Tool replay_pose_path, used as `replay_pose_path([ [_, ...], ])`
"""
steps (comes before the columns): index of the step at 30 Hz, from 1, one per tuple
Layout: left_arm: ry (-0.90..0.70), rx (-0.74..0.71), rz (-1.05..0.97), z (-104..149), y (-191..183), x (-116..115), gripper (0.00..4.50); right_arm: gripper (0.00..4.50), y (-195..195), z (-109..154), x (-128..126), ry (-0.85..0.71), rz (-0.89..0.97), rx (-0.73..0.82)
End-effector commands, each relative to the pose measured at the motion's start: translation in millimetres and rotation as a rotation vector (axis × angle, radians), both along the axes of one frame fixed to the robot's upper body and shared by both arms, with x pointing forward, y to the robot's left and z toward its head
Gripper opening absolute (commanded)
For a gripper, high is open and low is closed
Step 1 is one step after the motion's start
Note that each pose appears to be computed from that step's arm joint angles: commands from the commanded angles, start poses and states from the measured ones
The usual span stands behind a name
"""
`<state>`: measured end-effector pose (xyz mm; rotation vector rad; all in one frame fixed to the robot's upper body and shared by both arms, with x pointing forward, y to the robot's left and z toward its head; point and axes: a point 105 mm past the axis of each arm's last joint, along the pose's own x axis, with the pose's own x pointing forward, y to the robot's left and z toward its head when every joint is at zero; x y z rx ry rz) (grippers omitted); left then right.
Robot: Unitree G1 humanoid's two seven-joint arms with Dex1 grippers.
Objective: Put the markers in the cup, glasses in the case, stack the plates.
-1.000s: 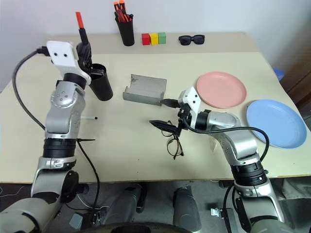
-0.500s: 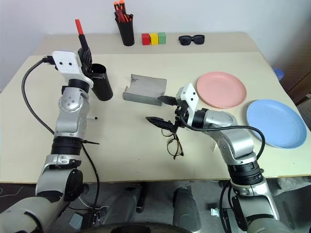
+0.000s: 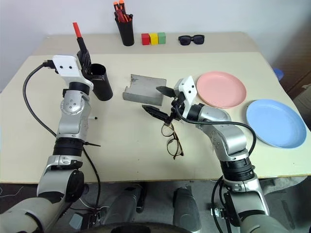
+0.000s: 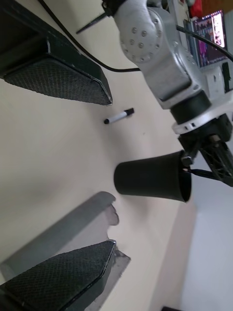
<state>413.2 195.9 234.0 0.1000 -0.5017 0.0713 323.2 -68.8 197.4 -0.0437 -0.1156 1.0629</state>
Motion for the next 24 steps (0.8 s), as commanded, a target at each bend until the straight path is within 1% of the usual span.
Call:
replay_pose_path([
  [1, -0.037, -0.001, 0.015, 6.9, 4.2, -4.2, 0.03, 4.5, 2.2, 22.7, -2.9, -0.069, 0.003, 0.031],
  [3, -0.036, -0.004, 0.016, 6.6, 4.5, -4.2, 0.03, 4.5, 2.3, 24.0, -2.7, -0.07, 0.002, 0.032],
  [5, -0.036, -0.008, 0.018, 6.2, 5.1, -4.3, 0.98, 4.5, 2.2, 24.3, -2.4, -0.069, 0.0, 0.031],
  [6, -0.036, -0.005, 0.029, 6.1, 6.3, -4.6, 1.33, 4.5, 2.1, 24.3, -2.4, -0.068, -0.001, 0.031],
  [7, -0.035, -0.001, 0.037, 6.0, 7.1, -4.7, 1.82, 4.5, 2.0, 24.2, -2.3, -0.067, -0.001, 0.031],
  [8, -0.033, 0.001, 0.041, 5.7, 7.6, -4.6, 2.4, 4.5, 1.7, 23.4, -2.1, -0.066, -0.001, 0.031],
  [9, -0.031, 0.001, 0.044, 5.4, 7.9, -4.5, 2.83, 4.5, 1.5, 22.6, -1.8, -0.065, -0.002, 0.03],
  [10, -0.028, -0.002, 0.045, 5.0, 8.1, -4.4, 3.46, 4.5, 1.3, 22.0, -1.7, -0.064, -0.002, 0.03],
  [12, -0.028, -0.011, 0.044, 4.7, 8.4, -4.3, 4.42, 4.5, 1.3, 21.3, -1.3, -0.063, -0.001, 0.03],
  [16, -0.043, -0.054, 0.067, 9.8, 14.1, -6.2, 4.42, 4.5, 1.3, 20.4, -1.2, -0.064, 0.001, 0.03],
  [19, -0.049, -0.127, 0.158, 18.5, 33.2, -10.5, 4.42, 4.5, 0.2, 19.3, -1.4, -0.067, 0.002, 0.027],
  [24, 0.008, -0.263, 0.392, 22.1, 79.6, -34.5, 4.47, 4.5, -6.4, 19.1, -1.5, -0.08, 0.007, 0.005],
])
